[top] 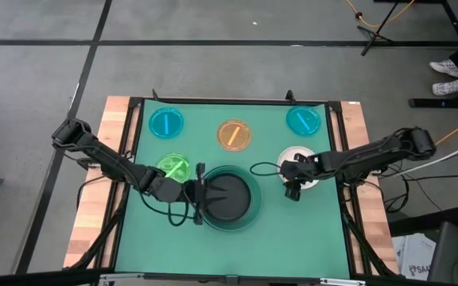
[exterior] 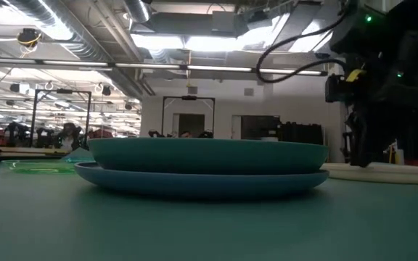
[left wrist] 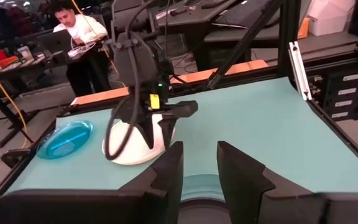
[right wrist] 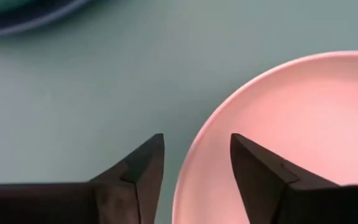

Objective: Stack plastic plates
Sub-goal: Stack the white plate on top of the black plate

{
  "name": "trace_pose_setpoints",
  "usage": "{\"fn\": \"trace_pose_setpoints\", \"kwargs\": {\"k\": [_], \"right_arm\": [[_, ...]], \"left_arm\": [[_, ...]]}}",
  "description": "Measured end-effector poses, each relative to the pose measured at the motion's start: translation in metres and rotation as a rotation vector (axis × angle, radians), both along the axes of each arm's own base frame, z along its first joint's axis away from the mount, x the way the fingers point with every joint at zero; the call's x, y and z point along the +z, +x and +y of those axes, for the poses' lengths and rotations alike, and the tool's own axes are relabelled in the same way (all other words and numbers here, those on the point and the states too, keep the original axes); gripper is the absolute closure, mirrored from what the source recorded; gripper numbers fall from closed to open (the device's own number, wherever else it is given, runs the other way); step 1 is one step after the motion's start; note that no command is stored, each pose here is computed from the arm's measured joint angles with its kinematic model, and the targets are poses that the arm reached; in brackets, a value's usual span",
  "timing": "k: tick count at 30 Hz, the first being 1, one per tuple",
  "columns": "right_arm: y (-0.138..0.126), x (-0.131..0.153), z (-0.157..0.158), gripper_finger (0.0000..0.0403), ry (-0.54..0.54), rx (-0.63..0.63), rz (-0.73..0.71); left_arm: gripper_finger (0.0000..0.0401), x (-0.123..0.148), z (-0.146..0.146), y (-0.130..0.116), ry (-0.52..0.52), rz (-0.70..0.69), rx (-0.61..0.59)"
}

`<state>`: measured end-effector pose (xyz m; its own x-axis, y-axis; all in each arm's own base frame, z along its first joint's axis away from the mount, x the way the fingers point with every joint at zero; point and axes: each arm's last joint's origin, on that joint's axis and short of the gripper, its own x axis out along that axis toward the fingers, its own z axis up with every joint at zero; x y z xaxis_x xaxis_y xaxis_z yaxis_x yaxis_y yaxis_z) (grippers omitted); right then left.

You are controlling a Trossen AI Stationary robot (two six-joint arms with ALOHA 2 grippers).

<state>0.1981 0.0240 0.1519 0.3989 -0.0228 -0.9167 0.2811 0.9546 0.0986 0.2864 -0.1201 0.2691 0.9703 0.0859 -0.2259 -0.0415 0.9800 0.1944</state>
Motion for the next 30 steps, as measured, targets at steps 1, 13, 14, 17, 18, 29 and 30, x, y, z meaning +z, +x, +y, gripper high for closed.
{"fn": "trace_pose_setpoints", "kwargs": {"k": [1, 13, 14, 17, 18, 29, 30], "right_arm": [[0.0003, -0.0013, 0.0001, 0.0222, 0.000, 0.000, 0.007], [0.0031, -0.0107, -0.0010, 0.0271, -0.068, 0.025, 0.052], [0.0031, -0.0107, -0.0009, 0.0283, -0.073, 0.038, 0.053], [0.0031, -0.0107, -0.0009, 0.0324, -0.085, 0.072, 0.055], [0.0031, -0.0107, -0.0008, 0.0337, -0.084, 0.082, 0.056], [0.0029, -0.0107, -0.0009, 0.0395, -0.114, 0.141, 0.060], [0.0029, -0.0107, -0.0009, 0.0398, -0.117, 0.149, 0.060]], "left_arm": [[0.0309, 0.0000, 0.0002, 0.0001, -0.007, -0.001, 0.002], [0.0309, 0.0000, -0.0007, -0.0003, -0.014, -0.001, 0.000], [0.0309, 0.0000, -0.0007, -0.0003, -0.014, -0.001, 0.000], [0.0309, 0.0000, -0.0007, -0.0003, -0.014, -0.001, 0.000], [0.0309, 0.0000, -0.0007, -0.0003, -0.014, -0.001, 0.000], [0.0309, -0.0002, -0.0008, -0.0002, -0.037, -0.003, 0.005], [0.0309, -0.0002, -0.0008, -0.0002, -0.037, -0.003, 0.005]]}}
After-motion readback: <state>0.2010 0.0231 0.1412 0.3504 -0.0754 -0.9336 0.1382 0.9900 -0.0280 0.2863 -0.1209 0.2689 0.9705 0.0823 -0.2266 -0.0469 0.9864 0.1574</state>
